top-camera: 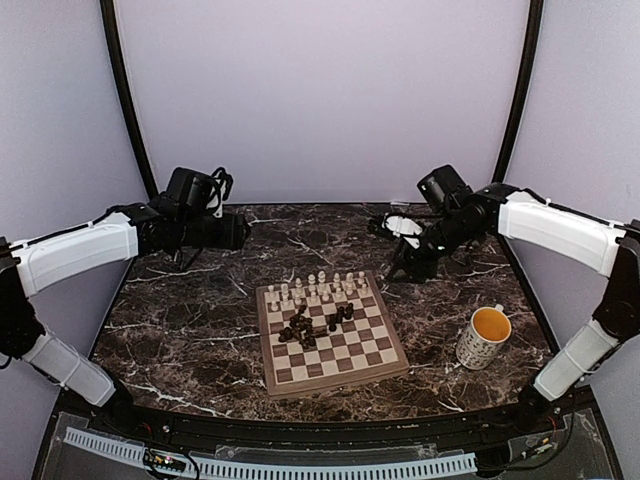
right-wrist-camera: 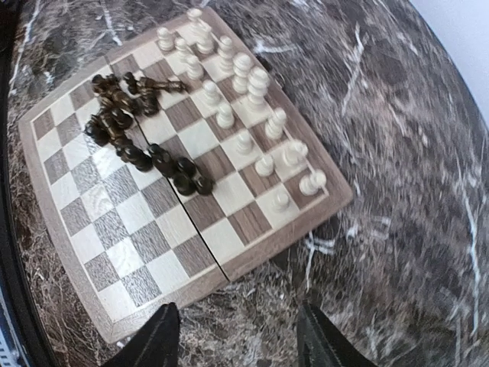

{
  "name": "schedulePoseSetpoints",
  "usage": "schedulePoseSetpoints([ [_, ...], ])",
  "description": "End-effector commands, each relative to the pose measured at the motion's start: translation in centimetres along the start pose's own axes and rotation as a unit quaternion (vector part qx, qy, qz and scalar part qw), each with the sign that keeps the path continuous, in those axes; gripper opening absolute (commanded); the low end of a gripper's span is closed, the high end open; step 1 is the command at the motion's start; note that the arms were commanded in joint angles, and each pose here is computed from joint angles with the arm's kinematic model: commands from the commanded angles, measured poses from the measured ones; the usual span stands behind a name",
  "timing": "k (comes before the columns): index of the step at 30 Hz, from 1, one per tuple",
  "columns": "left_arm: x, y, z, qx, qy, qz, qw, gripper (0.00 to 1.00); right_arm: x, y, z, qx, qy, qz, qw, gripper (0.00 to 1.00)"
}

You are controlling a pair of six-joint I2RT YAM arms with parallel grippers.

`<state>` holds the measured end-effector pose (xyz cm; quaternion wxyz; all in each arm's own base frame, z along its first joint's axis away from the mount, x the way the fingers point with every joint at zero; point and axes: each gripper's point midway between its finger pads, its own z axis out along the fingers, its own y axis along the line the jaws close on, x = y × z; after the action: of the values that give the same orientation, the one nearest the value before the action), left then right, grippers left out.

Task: Set up the chess pieces on the board
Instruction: Pick up the bishop from the chessboard.

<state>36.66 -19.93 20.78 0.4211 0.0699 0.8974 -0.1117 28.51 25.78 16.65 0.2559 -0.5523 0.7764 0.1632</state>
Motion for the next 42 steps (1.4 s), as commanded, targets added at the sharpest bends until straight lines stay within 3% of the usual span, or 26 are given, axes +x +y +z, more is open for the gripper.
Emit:
schedulePoseSetpoints([
  [1,-4.1,-2.5,0.9,0.07,-0.056,0.04,0.995,0.61,-2.7,4.4,1.3,-0.078,0.002,-0.084,0.993,0.48],
  [3,-3.9,-3.0,1.0,0.122,-0.037,0.0,0.992,0.6,-3.4,5.4,2.9,-0.091,0.03,-0.116,0.989,0.41],
  [8,-4.6,-4.4,-0.7,0.183,-0.038,-0.009,0.982,0.59,-4.5,7.1,6.1,-0.106,0.054,-0.162,0.98,0.38],
  [13,-3.7,-1.5,0.0,0.117,-0.051,0.026,0.991,0.56,-5.3,8.3,8.4,-0.121,0.077,-0.19,0.971,0.38],
  [26,-5.1,1.5,-3.0,0.07,-0.098,0.043,0.992,0.56,-5.6,8.9,11.6,-0.127,0.117,-0.212,0.962,0.42],
  [42,-4.9,1.2,-2.9,0.078,-0.093,0.046,0.991,0.56,-3.5,9.5,12.6,-0.144,0.145,-0.207,0.957,0.3],
])
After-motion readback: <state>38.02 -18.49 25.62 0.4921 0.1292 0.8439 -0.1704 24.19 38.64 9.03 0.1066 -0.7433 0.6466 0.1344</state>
